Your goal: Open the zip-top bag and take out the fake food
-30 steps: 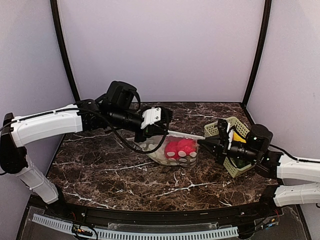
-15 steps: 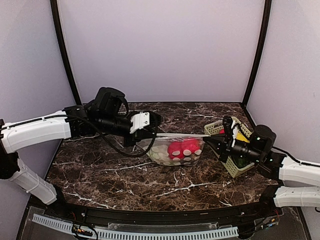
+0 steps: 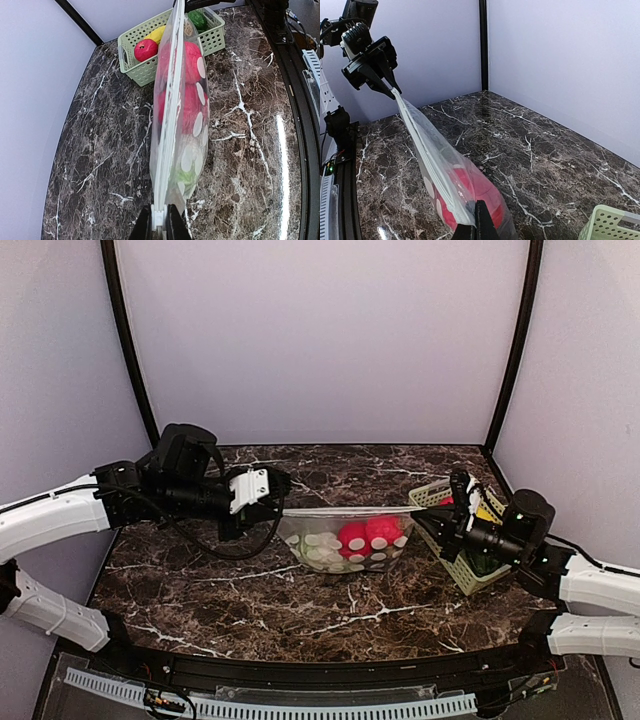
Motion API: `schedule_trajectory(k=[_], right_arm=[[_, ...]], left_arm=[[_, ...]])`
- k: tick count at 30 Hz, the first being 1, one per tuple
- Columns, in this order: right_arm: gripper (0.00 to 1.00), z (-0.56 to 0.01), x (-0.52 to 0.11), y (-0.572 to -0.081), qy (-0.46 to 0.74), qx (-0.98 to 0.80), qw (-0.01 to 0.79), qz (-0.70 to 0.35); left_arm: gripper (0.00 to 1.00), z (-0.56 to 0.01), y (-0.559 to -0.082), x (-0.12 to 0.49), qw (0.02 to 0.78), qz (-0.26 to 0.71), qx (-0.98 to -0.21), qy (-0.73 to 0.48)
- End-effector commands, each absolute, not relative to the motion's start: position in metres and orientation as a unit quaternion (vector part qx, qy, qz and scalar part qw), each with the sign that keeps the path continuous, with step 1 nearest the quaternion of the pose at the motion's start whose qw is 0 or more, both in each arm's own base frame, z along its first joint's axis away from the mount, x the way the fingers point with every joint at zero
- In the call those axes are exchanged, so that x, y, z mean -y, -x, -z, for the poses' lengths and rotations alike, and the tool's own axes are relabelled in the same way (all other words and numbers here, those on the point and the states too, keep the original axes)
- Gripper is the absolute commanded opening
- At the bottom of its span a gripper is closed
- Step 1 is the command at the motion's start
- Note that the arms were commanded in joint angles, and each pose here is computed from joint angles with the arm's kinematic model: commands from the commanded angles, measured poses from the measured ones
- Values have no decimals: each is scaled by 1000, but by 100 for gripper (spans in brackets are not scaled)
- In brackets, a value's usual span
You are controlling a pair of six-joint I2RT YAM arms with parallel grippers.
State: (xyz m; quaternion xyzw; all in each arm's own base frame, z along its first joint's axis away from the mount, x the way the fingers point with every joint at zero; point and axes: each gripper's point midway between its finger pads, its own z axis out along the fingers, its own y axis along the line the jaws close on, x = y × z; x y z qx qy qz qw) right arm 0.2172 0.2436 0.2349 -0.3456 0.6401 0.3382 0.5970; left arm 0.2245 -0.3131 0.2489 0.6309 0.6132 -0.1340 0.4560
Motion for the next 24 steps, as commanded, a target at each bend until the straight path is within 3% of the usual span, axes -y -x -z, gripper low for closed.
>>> schedule_trajectory(k=[1, 9, 13, 17, 21, 24], right_arm=[[0, -242, -224, -235, 297, -653, 627, -304], [0, -242, -222, -237, 292, -658, 627, -298], [0, -244, -235, -233, 319, -644, 615, -323], [0, -252, -252, -228, 352, -624, 602, -352], [0, -257, -264, -224, 380, -608, 592, -369], [0, -258, -269, -222, 390, -602, 588, -374]], left_arm=[[3, -230, -226, 268, 420, 83, -671, -606], [6, -221, -220, 259, 405, 85, -685, -600], [15, -221, -216, 267, 394, 109, -685, -603], [38, -239, -210, 284, 389, 159, -681, -600], [72, -257, -202, 293, 383, 196, -674, -601], [84, -279, -203, 293, 407, 198, -668, -591]])
